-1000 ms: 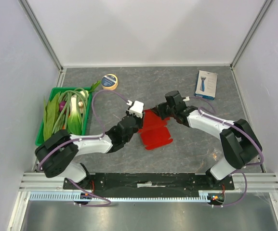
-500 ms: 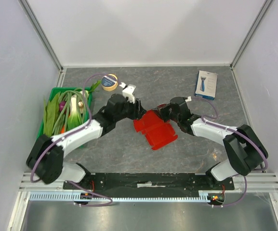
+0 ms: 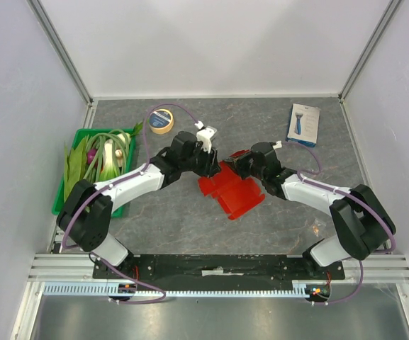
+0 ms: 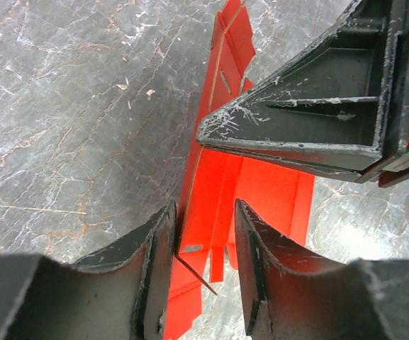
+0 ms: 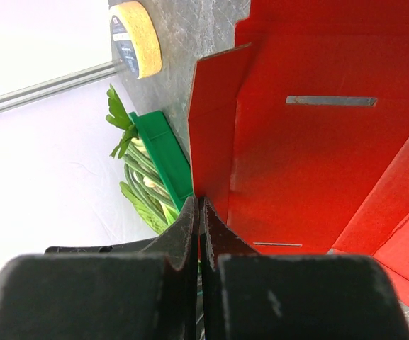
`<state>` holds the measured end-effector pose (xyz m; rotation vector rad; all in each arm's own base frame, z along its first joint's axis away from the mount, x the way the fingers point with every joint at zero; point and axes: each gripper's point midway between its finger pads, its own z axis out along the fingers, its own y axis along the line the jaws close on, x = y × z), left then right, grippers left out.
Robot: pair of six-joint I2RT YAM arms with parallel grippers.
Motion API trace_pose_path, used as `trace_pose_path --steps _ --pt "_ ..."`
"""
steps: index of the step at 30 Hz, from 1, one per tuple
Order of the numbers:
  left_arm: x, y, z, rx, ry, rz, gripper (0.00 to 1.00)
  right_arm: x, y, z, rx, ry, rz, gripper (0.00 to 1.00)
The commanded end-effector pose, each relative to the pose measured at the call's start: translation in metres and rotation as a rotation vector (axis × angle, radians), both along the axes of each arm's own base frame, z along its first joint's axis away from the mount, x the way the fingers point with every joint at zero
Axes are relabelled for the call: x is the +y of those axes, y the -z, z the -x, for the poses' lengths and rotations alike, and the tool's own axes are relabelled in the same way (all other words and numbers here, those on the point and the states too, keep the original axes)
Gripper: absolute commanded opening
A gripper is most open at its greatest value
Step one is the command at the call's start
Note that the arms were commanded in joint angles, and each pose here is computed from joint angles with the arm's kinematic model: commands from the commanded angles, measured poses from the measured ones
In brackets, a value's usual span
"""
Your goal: Fold the paper box
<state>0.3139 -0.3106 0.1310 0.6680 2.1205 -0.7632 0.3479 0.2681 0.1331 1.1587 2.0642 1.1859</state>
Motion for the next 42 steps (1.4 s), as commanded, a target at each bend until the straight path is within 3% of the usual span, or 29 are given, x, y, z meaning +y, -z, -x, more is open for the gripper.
trace_pose_path --steps 1,5,7,8,9,11,18,25,31,36,42 --pt "-0.001 -0.003 -0.010 -0.063 0.021 -0.050 0.43 0.002 -0.023 -0.005 -0.055 0.012 -0.042 0.00" --pt "-0.003 0.001 -0.011 -0.110 0.023 -0.096 0.26 0.003 -0.025 -0.006 -0.045 0.015 -0.041 0.00" --pt "-0.005 -0.003 -0.013 -0.209 0.003 -0.148 0.20 0.004 -0.027 -0.007 -0.036 0.011 -0.033 0.00" --pt "-0.005 -0.008 -0.013 -0.247 -0.006 -0.160 0.17 0.003 -0.022 -0.004 -0.013 0.002 -0.002 0.04" --pt "-0.005 -0.012 -0.013 -0.300 -0.022 -0.190 0.16 0.004 -0.021 -0.004 -0.007 -0.009 0.017 0.25" --pt "-0.004 -0.015 -0.013 -0.361 -0.024 -0.215 0.13 0.004 -0.014 -0.002 0.060 -0.038 0.080 0.42" --pt "0.000 -0.028 -0.005 -0.499 -0.027 -0.268 0.11 -0.004 -0.012 -0.002 0.133 -0.086 0.265 0.60" --pt "-0.004 -0.028 0.002 -0.534 0.002 -0.299 0.11 -0.001 -0.010 -0.004 0.178 -0.146 0.341 0.57" --pt "-0.004 -0.029 0.004 -0.559 0.008 -0.318 0.11 -0.003 -0.008 -0.002 0.199 -0.147 0.361 0.43" --pt "-0.005 -0.028 0.005 -0.566 0.006 -0.327 0.11 -0.004 -0.008 0.000 0.208 -0.135 0.350 0.25" --pt "-0.004 -0.024 0.006 -0.565 0.002 -0.333 0.11 -0.002 -0.008 0.002 0.207 -0.127 0.321 0.16"
